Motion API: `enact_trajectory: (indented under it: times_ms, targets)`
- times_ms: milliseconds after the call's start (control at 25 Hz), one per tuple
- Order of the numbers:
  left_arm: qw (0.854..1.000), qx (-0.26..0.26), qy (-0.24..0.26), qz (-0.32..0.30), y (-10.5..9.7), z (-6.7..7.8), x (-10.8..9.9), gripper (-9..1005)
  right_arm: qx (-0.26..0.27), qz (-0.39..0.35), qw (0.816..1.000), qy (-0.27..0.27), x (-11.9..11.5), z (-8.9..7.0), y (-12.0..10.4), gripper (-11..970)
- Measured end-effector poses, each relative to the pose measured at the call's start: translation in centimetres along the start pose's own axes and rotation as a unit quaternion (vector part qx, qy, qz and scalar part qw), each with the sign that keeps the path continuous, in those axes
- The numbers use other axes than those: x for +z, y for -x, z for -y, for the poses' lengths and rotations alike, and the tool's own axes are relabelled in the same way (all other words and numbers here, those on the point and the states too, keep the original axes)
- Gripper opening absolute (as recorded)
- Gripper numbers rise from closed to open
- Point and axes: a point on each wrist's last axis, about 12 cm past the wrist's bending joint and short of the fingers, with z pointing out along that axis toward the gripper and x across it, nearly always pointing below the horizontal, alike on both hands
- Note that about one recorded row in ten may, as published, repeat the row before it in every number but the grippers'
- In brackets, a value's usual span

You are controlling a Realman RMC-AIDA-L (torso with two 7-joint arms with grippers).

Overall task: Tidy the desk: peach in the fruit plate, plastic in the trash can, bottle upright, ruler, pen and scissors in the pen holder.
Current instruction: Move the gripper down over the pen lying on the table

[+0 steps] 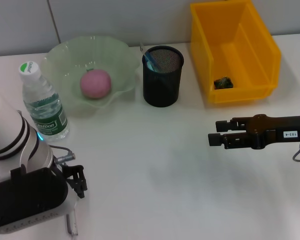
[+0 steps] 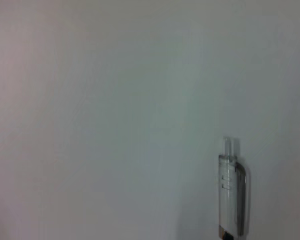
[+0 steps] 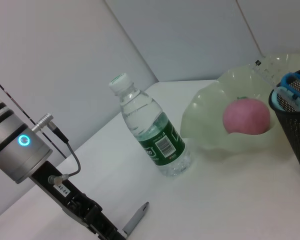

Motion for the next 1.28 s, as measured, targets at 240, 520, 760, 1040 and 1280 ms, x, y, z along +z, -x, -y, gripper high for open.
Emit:
enact_trajectory:
  times_ms: [240,520,760,1040,1280]
  targets:
    - [1.000,0.000,-0.002,0.002,-0.06,-0.15,0.09,391,-0.002,-0.001,1.000,0.000,0.02,0.00,0.12,752]
    - [1.000,-0.001,-0.005,0.004,-0.10,-0.36,0.23,390,-0.001,-0.001,1.000,-0.001,-0.13,0.07,0.08,752]
    - [1.000,-0.003,-0.004,0.002,-0.12,-0.41,0.25,354,-0.001,-0.001,1.000,-0.002,-0.22,0.11,0.09,752]
    - [1.000,-0.003,-0.004,0.001,-0.12,-0.45,0.32,295,0.000,-0.002,1.000,-0.002,-0.26,0.12,0.10,752]
    - [1.000,-0.003,-0.004,0.000,-0.06,-0.50,0.45,293,0.000,-0.003,1.000,-0.002,-0.26,0.12,0.11,752]
